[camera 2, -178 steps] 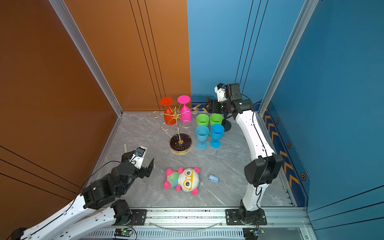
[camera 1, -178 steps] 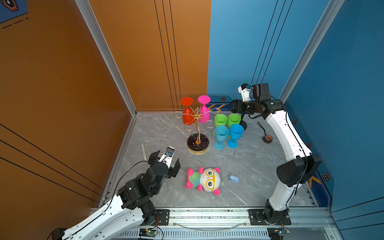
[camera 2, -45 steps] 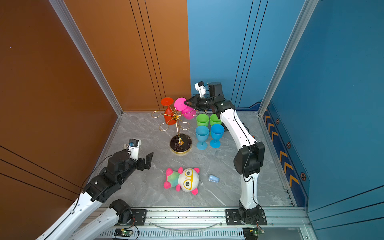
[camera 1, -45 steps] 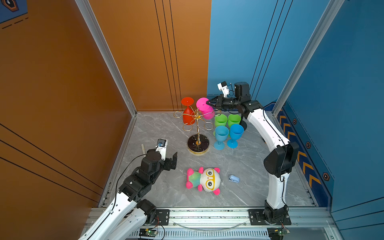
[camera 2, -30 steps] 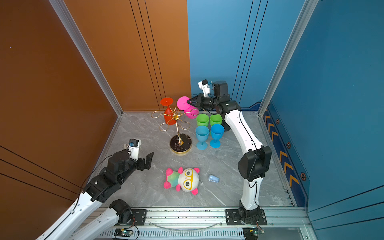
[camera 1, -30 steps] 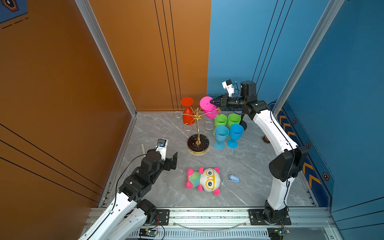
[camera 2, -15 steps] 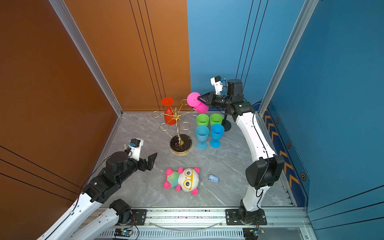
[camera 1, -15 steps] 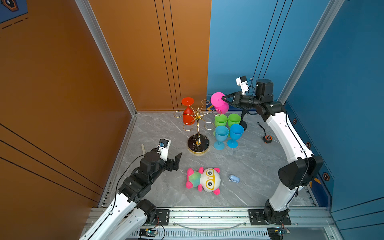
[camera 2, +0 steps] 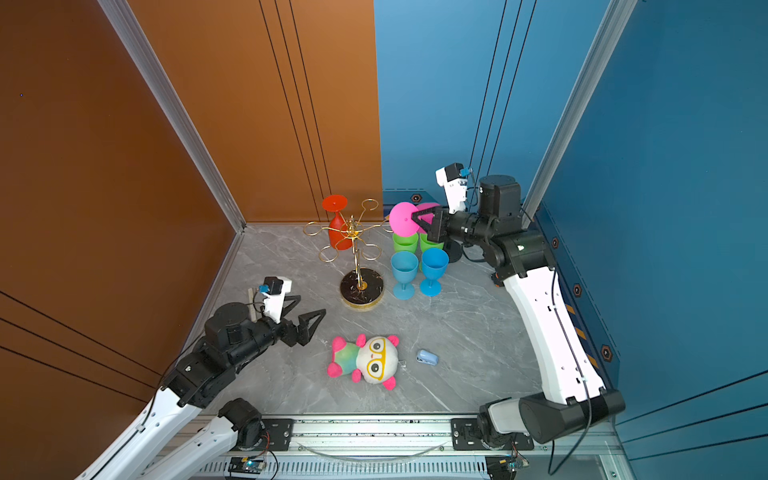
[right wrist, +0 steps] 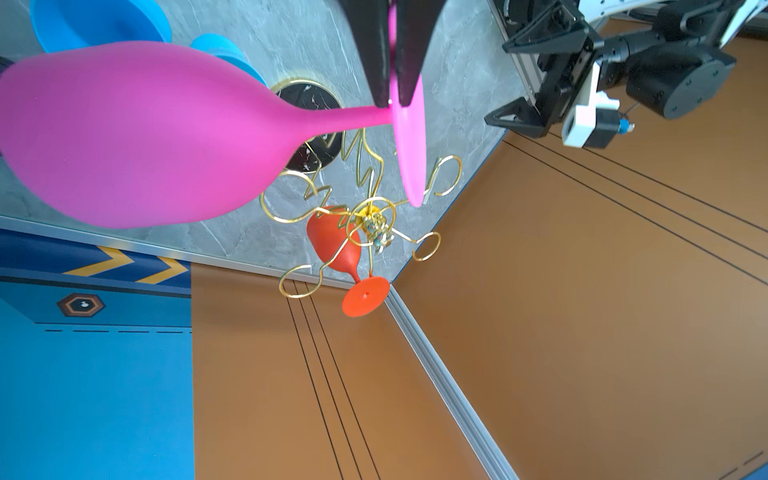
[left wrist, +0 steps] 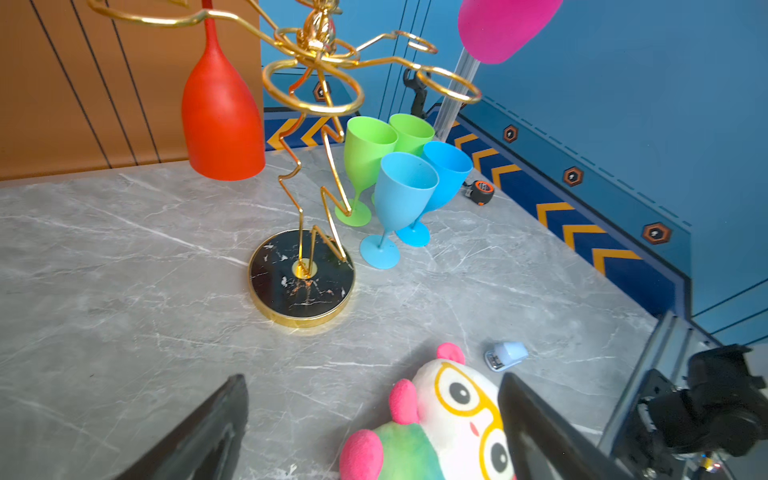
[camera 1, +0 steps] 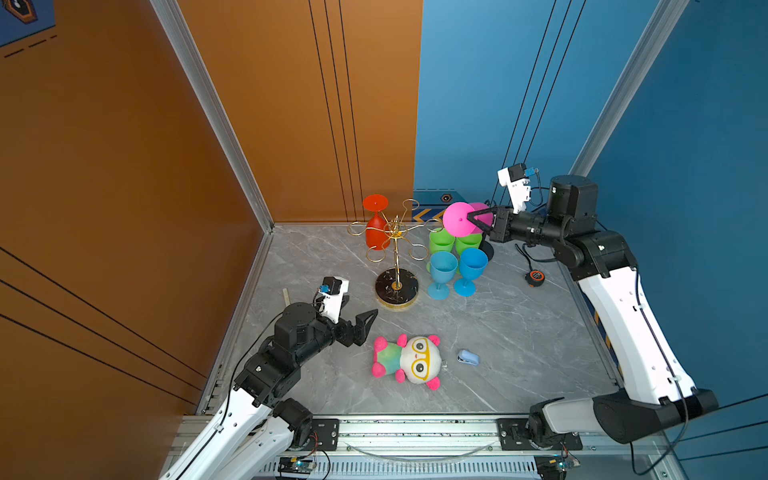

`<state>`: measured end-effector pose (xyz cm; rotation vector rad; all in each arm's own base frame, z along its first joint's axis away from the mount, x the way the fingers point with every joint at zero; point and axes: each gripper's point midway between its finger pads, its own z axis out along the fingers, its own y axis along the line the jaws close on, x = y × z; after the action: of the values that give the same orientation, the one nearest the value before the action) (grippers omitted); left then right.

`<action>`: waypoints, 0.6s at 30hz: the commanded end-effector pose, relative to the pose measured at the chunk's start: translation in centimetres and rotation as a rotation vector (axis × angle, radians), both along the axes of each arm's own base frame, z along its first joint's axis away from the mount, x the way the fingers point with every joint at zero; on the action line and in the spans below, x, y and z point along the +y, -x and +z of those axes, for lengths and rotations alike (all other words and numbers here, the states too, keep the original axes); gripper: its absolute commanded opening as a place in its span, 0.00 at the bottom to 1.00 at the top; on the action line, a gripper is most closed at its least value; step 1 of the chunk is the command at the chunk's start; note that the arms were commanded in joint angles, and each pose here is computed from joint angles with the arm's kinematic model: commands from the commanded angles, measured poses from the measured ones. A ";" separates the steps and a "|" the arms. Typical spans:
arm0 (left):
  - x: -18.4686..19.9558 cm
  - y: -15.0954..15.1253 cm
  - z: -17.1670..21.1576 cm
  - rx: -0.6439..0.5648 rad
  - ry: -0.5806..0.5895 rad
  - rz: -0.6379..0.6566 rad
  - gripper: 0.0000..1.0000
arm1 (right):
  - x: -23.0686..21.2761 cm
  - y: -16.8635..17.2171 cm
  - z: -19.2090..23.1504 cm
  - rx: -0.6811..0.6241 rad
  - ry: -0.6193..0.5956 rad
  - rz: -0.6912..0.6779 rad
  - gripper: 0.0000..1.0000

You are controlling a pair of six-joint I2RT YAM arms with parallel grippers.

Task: Take the wine glass off the wine glass rack
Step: 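Pull the pink glass off the rack toward the robot with the right gripper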

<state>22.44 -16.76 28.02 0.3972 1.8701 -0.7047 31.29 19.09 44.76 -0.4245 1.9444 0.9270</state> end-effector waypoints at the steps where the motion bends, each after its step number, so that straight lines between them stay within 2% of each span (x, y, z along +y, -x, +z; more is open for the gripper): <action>1: -2.0 1.3 3.9 -0.018 0.123 -0.134 0.93 | -1.2 3.4 -2.5 -0.001 0.147 -0.011 0.00; 8: -4.9 3.0 7.1 -0.021 0.259 -0.336 0.92 | 0.1 9.8 -4.9 -0.011 0.193 0.119 0.00; 18: -6.7 4.8 8.3 0.022 0.335 -0.506 0.87 | 5.6 13.8 -8.1 0.022 0.206 0.384 0.00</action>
<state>19.03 -23.10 34.22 0.5892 1.7094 -1.2587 18.30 23.40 36.69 -0.8523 2.0661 0.9409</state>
